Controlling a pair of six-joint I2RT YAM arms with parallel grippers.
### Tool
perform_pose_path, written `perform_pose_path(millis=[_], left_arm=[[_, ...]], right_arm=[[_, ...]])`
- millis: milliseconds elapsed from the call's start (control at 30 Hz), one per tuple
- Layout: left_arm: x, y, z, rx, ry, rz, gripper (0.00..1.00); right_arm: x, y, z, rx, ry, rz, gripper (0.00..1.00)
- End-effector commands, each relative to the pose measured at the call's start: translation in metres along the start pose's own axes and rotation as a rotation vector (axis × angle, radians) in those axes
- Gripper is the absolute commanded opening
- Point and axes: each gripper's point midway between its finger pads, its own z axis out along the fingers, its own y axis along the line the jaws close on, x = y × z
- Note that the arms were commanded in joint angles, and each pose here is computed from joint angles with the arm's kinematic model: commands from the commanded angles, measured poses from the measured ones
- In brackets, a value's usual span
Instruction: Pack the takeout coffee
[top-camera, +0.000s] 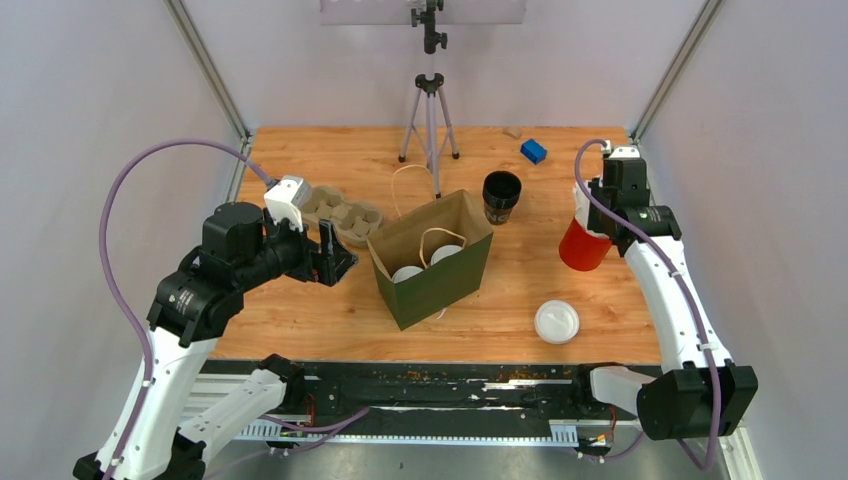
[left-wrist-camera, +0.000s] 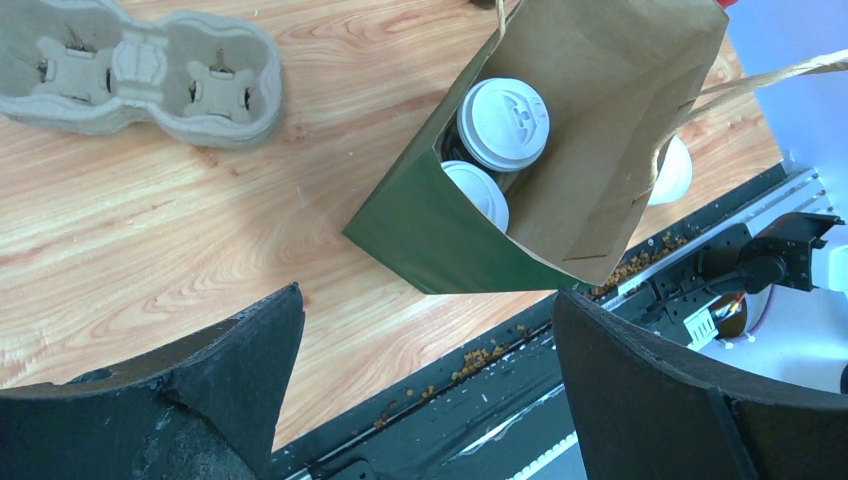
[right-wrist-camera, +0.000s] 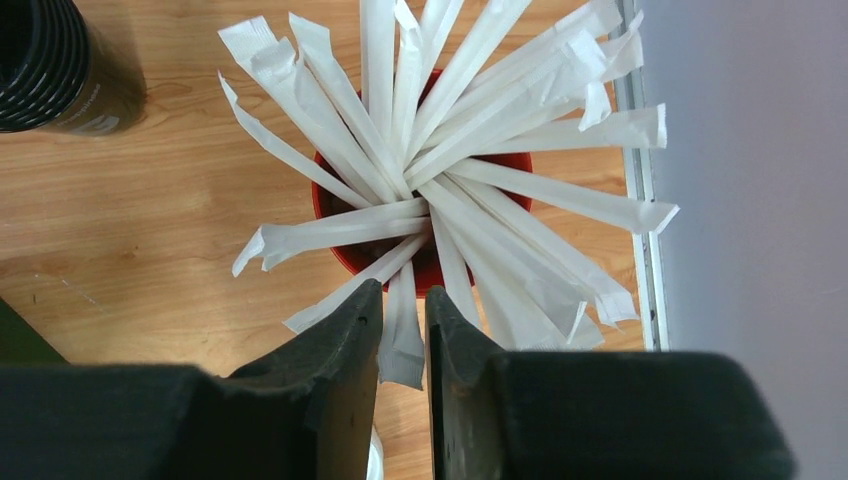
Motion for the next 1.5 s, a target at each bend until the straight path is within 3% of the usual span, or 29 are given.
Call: perform_pose_path(millis=[0,267,500,667,900,1200,1467], left_arm=[[-0.004,-0.001,0.001,0.008,-0.022,0.032,1.0],[-0.003,-0.001,0.002,0.013,-0.017,0.027,1.0],[-0.004,-0.001,0.003,0.013,-0.016,0.033,1.0],[-0.008,-0.003,0.006,0.015,-0.016,0.029,1.0],[-0.009,-0.003,0.008,0.023,-0.019,0.026,1.0],[-0.012,-0.006,0.009,0.034,-0.021,0.017,1.0],[-0.011,-0.007,0.011,0.038,-0.013,0.003,1.0]], right_arm=[[-0.029,-0.003,-0.006,-0.006,-0.12,-0.016,0.2],[-0.05,-0.018,-0.034,0.032,-0.184,-0.056,0.04],[-0.068,-0.031,-0.081,0.042,-0.211,-0.049,0.05],[-0.098,-0.039,-0.129,0.022,-0.32,-0.01,0.06],[-0.141,-0.025,-0.206,-0.167,-0.585,0.106,0.07],[-0.147,0.031,-0.26,-0.572,-0.626,0.224,0.07],[-0.123,0.07,-0.276,-0.848,-0.545,0.339,0.07]])
